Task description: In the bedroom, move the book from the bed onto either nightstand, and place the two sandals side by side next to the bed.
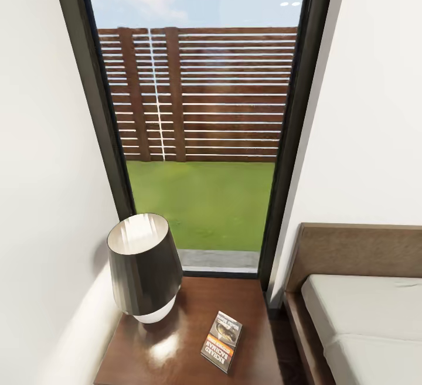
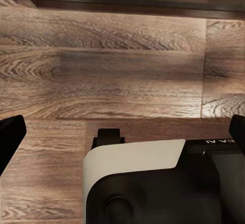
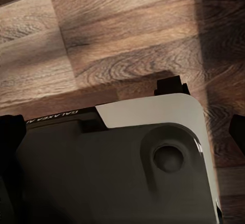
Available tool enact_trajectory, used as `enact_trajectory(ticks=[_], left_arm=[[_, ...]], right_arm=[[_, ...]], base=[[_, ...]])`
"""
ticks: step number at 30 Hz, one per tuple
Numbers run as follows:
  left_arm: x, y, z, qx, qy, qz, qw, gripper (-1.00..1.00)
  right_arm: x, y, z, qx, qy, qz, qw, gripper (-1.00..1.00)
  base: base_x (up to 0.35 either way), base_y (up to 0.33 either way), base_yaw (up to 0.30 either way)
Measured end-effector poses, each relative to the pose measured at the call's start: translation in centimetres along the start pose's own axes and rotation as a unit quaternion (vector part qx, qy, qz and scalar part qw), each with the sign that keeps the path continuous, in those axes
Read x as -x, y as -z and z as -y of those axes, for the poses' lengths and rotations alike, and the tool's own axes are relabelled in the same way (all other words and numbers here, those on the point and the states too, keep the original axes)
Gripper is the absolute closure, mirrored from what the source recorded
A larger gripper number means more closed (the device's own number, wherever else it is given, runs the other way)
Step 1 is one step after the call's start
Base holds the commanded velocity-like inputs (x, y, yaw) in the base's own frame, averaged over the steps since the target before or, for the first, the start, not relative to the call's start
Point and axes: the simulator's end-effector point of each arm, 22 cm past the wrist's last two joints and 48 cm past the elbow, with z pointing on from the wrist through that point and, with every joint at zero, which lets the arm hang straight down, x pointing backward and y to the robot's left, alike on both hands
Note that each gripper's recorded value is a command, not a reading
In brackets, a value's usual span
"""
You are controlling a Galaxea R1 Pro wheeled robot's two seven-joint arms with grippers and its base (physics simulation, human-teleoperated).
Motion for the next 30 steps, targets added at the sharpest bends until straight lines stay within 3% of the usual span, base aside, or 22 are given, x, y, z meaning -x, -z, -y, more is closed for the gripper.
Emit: enact_trajectory(ticks=[30], left_arm=[[-0.05,-0.02,0.47,-0.003,0.001,0.0,1.0,-1.0]], right_arm=[[-0.11,-0.03,-0.17,0.001,0.001,-0.001,1.0,-1.0]], base=[[0.0,0.0,0.0]])
